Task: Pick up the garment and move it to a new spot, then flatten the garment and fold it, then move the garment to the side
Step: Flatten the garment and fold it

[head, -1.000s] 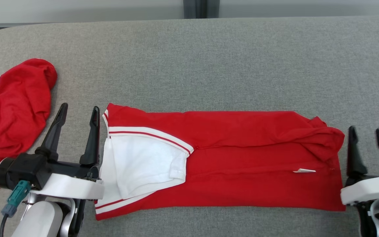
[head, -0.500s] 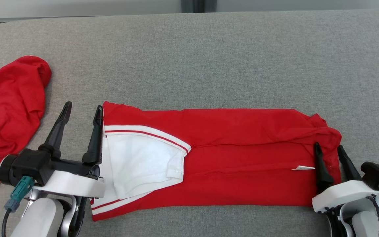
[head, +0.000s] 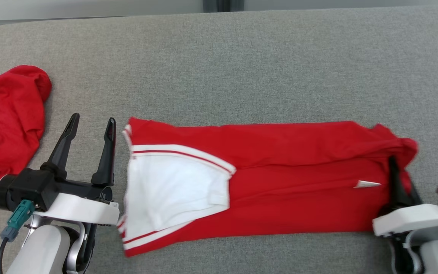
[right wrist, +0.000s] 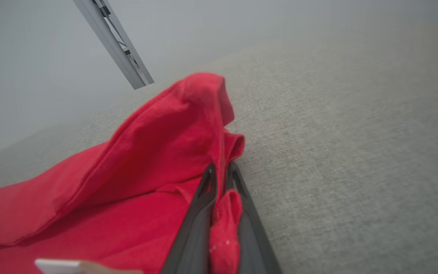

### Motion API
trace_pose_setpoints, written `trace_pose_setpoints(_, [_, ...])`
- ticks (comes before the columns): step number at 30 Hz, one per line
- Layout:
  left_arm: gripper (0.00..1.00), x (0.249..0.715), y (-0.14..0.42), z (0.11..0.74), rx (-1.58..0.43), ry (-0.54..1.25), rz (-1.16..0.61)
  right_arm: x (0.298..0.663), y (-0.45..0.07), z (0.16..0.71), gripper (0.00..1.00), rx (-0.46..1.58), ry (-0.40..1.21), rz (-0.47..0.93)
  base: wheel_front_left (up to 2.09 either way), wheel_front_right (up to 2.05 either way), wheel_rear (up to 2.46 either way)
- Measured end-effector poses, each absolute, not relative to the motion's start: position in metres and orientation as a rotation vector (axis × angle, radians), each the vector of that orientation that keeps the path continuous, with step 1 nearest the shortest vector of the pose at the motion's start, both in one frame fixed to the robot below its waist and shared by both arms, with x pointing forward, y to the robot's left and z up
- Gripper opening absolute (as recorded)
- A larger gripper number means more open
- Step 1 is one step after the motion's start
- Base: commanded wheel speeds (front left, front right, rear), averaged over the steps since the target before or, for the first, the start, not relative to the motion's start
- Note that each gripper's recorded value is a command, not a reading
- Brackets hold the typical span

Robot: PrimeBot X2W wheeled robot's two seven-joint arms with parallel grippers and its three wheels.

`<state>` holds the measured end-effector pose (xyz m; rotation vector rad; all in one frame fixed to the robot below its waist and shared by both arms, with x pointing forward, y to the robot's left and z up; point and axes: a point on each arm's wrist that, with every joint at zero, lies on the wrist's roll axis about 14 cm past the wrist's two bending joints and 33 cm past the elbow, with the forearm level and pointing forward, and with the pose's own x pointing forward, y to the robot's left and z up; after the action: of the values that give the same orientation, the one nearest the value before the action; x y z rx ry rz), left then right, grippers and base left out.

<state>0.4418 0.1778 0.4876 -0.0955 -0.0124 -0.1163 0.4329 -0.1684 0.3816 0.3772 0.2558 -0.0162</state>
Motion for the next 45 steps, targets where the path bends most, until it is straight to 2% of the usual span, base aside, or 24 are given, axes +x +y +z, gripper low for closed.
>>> trace_pose_setpoints(8, [1.0,0.444,0.177,0.487,-0.107,-0.015,-0.111,0.429,-0.254,0.398,0.0,0.279,0.177,-0.2,0.0,0.0,0.0])
trace_pose_setpoints(12, [1.0,0.445,0.176,0.488,-0.113,-0.017,-0.116,0.436,-0.257,0.416,0.0,0.275,0.116,-0.199,0.0,0.0,0.0])
trace_pose_setpoints(20, [1.0,0.446,0.173,0.49,-0.125,-0.024,-0.122,0.46,-0.155,0.478,0.0,0.396,0.005,0.103,0.0,0.0,0.0])
trace_pose_setpoints(26, [1.0,0.447,0.172,0.49,-0.13,-0.025,-0.121,0.443,-0.053,0.507,0.0,0.542,0.019,0.407,0.0,0.0,0.0])
trace_pose_setpoints(33, [1.0,0.441,0.175,0.486,-0.133,-0.013,-0.117,0.42,0.036,0.511,0.0,0.623,0.078,0.673,0.0,0.0,0.0])
trace_pose_setpoints(38, [1.0,0.438,0.176,0.488,-0.138,-0.015,-0.111,0.417,0.068,0.493,0.0,0.595,0.141,0.762,0.0,0.0,0.0])
trace_pose_setpoints(45, [1.0,0.433,0.181,0.479,-0.136,0.013,-0.098,0.419,0.08,0.469,0.02,0.589,0.211,0.778,0.0,0.0,0.0])
